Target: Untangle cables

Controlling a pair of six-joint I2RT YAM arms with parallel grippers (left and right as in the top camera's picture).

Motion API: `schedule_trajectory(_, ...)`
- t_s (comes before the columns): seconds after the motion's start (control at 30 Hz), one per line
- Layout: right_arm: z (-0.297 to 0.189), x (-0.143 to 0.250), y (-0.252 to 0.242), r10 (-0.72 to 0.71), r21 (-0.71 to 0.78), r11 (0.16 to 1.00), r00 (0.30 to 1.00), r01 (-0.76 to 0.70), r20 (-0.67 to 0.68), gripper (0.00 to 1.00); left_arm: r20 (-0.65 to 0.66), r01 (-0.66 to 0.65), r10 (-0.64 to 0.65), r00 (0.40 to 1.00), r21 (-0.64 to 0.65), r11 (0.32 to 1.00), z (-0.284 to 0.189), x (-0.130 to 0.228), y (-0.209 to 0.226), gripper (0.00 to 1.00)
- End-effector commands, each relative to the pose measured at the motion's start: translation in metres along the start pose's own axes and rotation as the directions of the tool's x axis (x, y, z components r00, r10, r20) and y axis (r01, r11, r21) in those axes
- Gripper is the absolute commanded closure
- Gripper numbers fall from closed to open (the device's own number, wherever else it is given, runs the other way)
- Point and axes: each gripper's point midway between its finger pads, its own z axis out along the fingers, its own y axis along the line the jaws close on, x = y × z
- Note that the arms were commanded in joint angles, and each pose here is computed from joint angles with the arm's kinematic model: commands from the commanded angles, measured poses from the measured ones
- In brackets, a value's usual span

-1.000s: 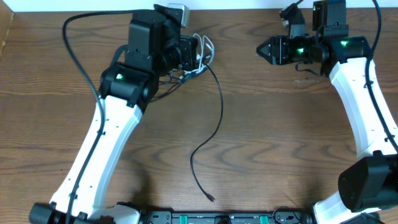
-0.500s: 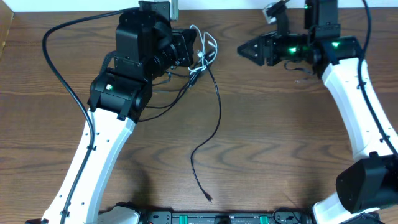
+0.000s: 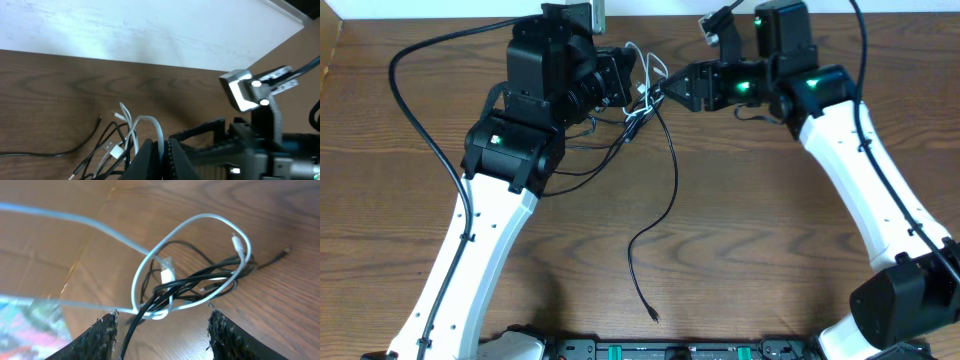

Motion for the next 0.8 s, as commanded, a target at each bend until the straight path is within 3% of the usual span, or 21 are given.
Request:
schedule_trajectory(0.0,0.014,-0.007,-0.013,0.082,0.148,0.985,0.995,-0.09,0.063,0.44,0.01,0.017,-0.018,1.0,0.024,1.0,-0.002,-0.005,-0.007,0.92)
schedule_trajectory(0.2,0.051,-0.008,-0.009,0.118,0.152,0.98,0.988,-0.132,0.098,0.45,0.009,0.028,-0.028,1.0,0.024,0.999,-0.002,-0.005,-0.007,0.93)
schedule_trajectory(0.3,0.071,-0.003,-0.011,0.152,0.137,0.977,0.984,-0.164,0.091,0.52,0.009,0.036,-0.036,0.999,0.024,0.999,-0.002,-0.005,-0.007,0.92)
schedule_trajectory(0.4,0.078,-0.001,-0.014,0.164,0.137,0.975,0.982,-0.175,0.088,0.68,0.009,0.036,-0.036,0.999,0.023,0.999,-0.002,-0.005,-0.006,0.93)
schedule_trajectory(0.43,0.077,-0.002,-0.015,0.165,0.139,0.974,0.982,-0.176,0.09,0.77,0.01,0.035,-0.036,0.999,0.019,0.999,-0.002,-0.005,-0.006,0.92)
schedule_trajectory(0.47,0.076,-0.003,-0.018,0.164,0.148,0.973,0.982,-0.177,0.096,0.92,0.009,0.032,-0.032,0.999,0.015,0.999,-0.002,-0.005,-0.005,0.92)
schedule_trajectory(0.5,0.072,-0.005,-0.02,0.158,0.153,0.973,0.982,-0.172,0.099,0.99,0.01,0.028,-0.029,1.0,0.005,1.0,-0.002,-0.004,-0.003,0.92)
schedule_trajectory(0.63,0.046,-0.012,-0.035,0.172,0.19,0.963,0.978,-0.192,0.118,0.99,0.024,0.03,-0.027,0.999,-0.166,0.986,-0.003,-0.001,0.029,0.92)
schedule_trajectory(0.77,0.007,-0.016,-0.049,0.162,0.229,0.955,0.979,-0.187,0.123,0.99,0.026,0.033,-0.025,0.999,-0.387,0.922,-0.009,0.007,0.072,0.93)
